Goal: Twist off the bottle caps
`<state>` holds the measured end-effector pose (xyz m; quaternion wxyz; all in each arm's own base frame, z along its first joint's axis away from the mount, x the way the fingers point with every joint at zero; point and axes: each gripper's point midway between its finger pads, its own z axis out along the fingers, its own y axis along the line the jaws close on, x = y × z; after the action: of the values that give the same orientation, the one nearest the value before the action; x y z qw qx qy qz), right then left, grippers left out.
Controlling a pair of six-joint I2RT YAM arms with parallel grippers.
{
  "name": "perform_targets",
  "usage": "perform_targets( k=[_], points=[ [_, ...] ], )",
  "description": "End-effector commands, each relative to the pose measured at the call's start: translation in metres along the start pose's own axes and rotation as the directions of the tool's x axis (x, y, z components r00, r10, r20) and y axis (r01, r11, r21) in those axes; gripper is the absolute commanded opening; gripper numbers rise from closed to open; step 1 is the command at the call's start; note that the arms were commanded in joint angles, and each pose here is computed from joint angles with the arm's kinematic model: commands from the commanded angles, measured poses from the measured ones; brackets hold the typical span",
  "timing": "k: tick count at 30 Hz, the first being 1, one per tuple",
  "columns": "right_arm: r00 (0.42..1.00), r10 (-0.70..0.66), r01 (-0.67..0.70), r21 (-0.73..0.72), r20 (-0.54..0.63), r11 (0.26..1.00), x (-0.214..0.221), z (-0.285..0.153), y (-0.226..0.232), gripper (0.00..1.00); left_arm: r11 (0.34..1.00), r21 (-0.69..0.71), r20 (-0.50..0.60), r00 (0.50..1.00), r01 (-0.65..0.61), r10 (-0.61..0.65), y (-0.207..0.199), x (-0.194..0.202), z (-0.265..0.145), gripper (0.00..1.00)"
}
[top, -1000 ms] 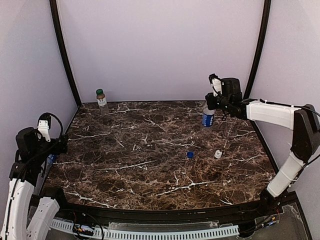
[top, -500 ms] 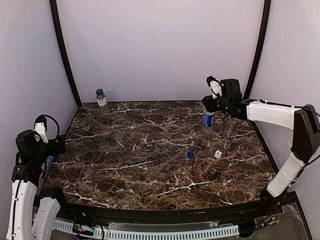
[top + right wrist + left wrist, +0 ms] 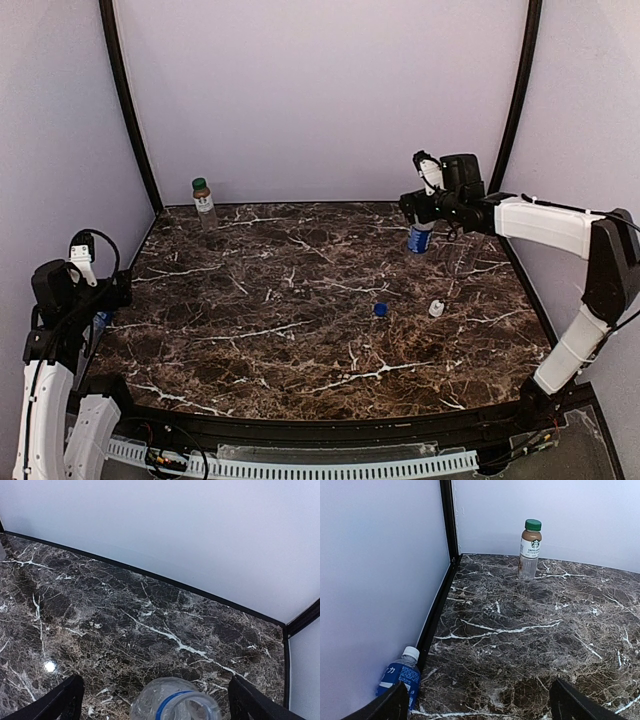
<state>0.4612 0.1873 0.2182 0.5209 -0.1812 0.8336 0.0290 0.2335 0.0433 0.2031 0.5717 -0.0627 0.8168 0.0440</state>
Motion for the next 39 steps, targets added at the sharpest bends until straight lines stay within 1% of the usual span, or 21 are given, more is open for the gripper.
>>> perform_targets(
  k=[1, 7, 10, 11, 12, 13, 14, 15, 16, 17, 18, 19, 20, 21, 22, 25, 26, 27, 29, 33, 39],
  points=[
    [0.999, -0.007, 0.005, 0.042, 0.048, 0.999, -0.030, -0.014, -0.015, 0.99, 1.000, 0.005, 0.012, 1.000, 0.007, -0.007, 0.000, 0.000, 0.001, 0.99],
    [0.997, 0.000, -0.003, 0.029, 0.080, 1.000, -0.054, -0.032, -0.017, 0.99, 1.000, 0.027, 0.011, 1.000, 0.003, -0.003, -0.004, -0.002, 0.000, 0.99],
    [0.991, 0.004, 0.003, -0.060, 0.131, 0.998, -0.077, -0.054, -0.005, 0.99, 0.998, 0.054, -0.042, 0.998, -0.035, 0.038, -0.008, -0.002, 0.004, 0.98],
    [0.990, 0.008, 0.006, -0.096, 0.144, 0.995, -0.083, -0.062, -0.001, 0.98, 0.994, 0.058, -0.031, 0.996, -0.088, 0.089, -0.008, -0.017, 0.000, 0.97],
    [0.988, 0.014, 0.006, -0.134, 0.154, 0.991, -0.088, -0.069, 0.005, 0.98, 0.993, 0.064, -0.085, 0.991, -0.098, 0.104, -0.007, -0.018, 0.008, 0.97],
    [0.987, 0.023, 0.001, -0.154, 0.157, 0.988, -0.092, -0.076, 0.007, 0.97, 0.989, 0.057, -0.078, 0.987, -0.136, 0.140, -0.005, -0.045, 0.000, 0.97],
    [0.987, 0.031, -0.002, -0.178, 0.158, 0.984, -0.094, -0.082, 0.011, 0.96, 0.988, 0.052, -0.161, 0.976, -0.143, 0.150, 0.000, -0.044, 0.012, 0.97],
    [0.986, 0.042, -0.011, -0.186, 0.163, 0.982, -0.097, -0.089, 0.012, 0.95, 0.981, 0.060, -0.177, 0.965, -0.184, 0.192, 0.000, -0.068, 0.005, 0.97],
    [0.984, 0.048, -0.015, -0.194, 0.169, 0.981, -0.100, -0.095, 0.013, 0.94, 0.977, 0.095, -0.279, 0.937, -0.189, 0.209, 0.001, -0.060, 0.022, 0.97],
    [0.983, 0.051, -0.014, -0.202, 0.178, 0.979, -0.102, -0.101, 0.016, 0.94, 0.966, 0.123, -0.316, 0.913, -0.229, 0.256, 0.001, -0.078, 0.014, 0.98],
    [0.981, 0.051, -0.011, -0.210, 0.186, 0.978, -0.103, -0.107, 0.019, 0.93, 0.962, 0.151, -0.422, 0.865, -0.228, 0.271, 0.004, -0.065, 0.032, 0.98],
    [0.980, 0.049, -0.006, -0.220, 0.192, 0.975, -0.104, -0.112, 0.024, 0.93, 0.949, 0.179, -0.468, 0.826, -0.259, 0.313, 0.006, -0.074, 0.024, 0.99],
    [0.979, 0.046, 0.000, -0.227, 0.196, 0.974, -0.105, -0.116, 0.029, 0.93, 0.946, 0.200, -0.603, 0.729, -0.255, 0.324, 0.014, -0.051, 0.030, 0.99],
    [0.980, 0.037, 0.010, -0.235, 0.194, 0.972, -0.104, -0.120, 0.035, 0.92, 0.930, 0.223, -0.610, 0.702, -0.292, 0.367, 0.017, -0.059, 0.032, 0.99],
    [0.982, 0.023, 0.023, -0.239, 0.190, 0.971, -0.103, -0.123, 0.042, 0.92, 0.920, 0.232, -0.692, 0.611, -0.316, 0.384, 0.028, -0.041, 0.033, 0.99],
    [0.985, -0.032, 0.073, -0.241, 0.172, 0.968, -0.100, -0.132, 0.062, 0.92, 0.855, 0.347, -0.759, 0.419, -0.386, 0.498, 0.041, -0.003, 0.025, 0.99],
    [0.985, -0.049, 0.089, -0.250, 0.164, 0.964, -0.099, -0.136, 0.071, 0.92, 0.841, 0.363, -0.769, 0.380, -0.401, 0.514, 0.045, 0.006, 0.023, 0.99],
    [0.985, -0.064, 0.104, -0.259, 0.161, 0.960, -0.097, -0.139, 0.078, 0.92, 0.810, 0.389, -0.792, 0.291, -0.438, 0.538, 0.055, 0.024, 0.019, 0.99],
    [0.985, -0.083, 0.121, -0.260, 0.154, 0.958, -0.093, -0.144, 0.088, 0.92, 0.763, 0.394, -0.817, 0.184, -0.512, 0.546, 0.076, 0.043, 0.018, 0.99],
    [0.987, -0.075, 0.110, -0.258, 0.141, 0.960, -0.085, -0.147, 0.096, 0.92, 0.695, 0.339, -0.847, 0.115, -0.634, 0.519, 0.104, 0.063, 0.029, 0.99],
    [0.988, -0.077, 0.109, -0.249, 0.134, 0.962, -0.080, -0.149, 0.101, 0.92, 0.667, 0.285, -0.876, 0.095, -0.689, 0.473, 0.118, 0.107, 0.045, 0.94]
  ],
)
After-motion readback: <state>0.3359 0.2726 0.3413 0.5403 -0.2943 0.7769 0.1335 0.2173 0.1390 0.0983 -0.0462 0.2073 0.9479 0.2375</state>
